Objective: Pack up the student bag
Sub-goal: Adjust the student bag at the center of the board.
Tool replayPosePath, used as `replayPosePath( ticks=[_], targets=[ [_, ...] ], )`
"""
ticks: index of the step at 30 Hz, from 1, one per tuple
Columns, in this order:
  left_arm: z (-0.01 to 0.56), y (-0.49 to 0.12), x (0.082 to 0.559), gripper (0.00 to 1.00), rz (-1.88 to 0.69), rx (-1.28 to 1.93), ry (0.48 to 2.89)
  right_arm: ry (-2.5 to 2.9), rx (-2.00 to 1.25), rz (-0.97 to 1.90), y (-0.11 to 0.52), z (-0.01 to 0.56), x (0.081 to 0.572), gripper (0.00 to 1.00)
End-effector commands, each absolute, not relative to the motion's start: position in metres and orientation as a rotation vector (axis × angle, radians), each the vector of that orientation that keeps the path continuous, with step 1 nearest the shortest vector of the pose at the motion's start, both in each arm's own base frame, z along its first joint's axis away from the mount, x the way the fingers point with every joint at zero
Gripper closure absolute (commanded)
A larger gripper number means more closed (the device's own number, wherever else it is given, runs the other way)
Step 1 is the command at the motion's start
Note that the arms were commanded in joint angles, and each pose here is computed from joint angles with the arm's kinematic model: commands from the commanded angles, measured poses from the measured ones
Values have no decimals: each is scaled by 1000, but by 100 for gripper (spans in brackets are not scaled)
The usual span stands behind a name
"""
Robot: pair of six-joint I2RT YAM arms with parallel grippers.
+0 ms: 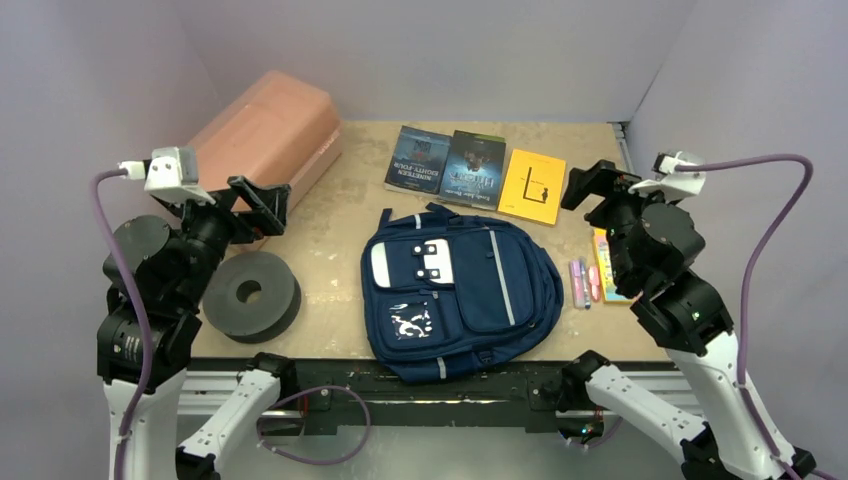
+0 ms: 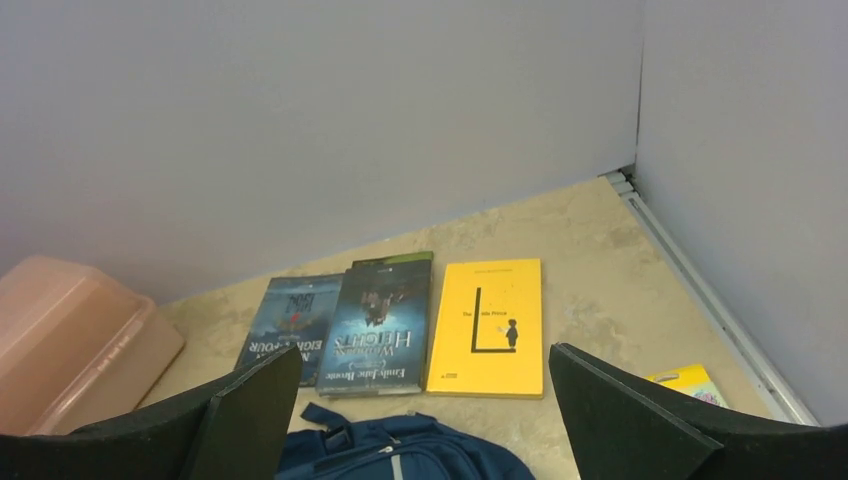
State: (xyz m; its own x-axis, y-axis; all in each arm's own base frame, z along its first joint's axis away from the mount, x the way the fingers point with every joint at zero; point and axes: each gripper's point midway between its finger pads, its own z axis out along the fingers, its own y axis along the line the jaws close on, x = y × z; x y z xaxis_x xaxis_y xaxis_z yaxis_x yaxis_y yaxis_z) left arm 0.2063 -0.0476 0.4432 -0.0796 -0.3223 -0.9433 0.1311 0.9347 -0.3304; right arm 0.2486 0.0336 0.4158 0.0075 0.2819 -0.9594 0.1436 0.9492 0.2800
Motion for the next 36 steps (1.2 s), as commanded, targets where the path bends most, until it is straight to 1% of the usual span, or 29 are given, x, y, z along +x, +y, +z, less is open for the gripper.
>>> replayPosePath(
  ticks=[1,6,9,13,17,21,25,27,30,31,33,35,36],
  targets=[
    [434,-60,211,0,-416,-117,1704,1652,327,114,50,396,265,1],
    [410,-82,221,0,-502,-46,1803,1777,236,148,78,356,279,1],
    [393,-101,227,0,-593,-4,1864,1830,242,166,85,326,283,1],
    [360,-131,235,0,-761,44,1986,1952,303,266,75,279,291,1],
    [325,-158,236,0,-896,76,2112,2067,327,387,69,237,287,1],
    [293,-188,231,0,-967,138,2202,2172,374,380,61,204,281,1],
    [254,-227,216,0,-980,236,2326,2366,408,349,62,156,270,1],
    [233,-247,205,0,-956,291,2385,2439,401,381,69,145,266,1],
    [197,-270,191,0,-895,333,2472,2470,334,565,95,134,263,1],
    [186,-276,189,2,-873,331,2502,2469,297,641,106,131,263,3],
    [163,-286,185,6,-837,319,2564,2512,263,787,130,120,256,9],
    [146,-291,186,10,-814,288,2612,2518,237,862,149,114,253,16],
    [139,-291,188,12,-793,277,2634,2512,229,885,157,113,252,17]
  ],
)
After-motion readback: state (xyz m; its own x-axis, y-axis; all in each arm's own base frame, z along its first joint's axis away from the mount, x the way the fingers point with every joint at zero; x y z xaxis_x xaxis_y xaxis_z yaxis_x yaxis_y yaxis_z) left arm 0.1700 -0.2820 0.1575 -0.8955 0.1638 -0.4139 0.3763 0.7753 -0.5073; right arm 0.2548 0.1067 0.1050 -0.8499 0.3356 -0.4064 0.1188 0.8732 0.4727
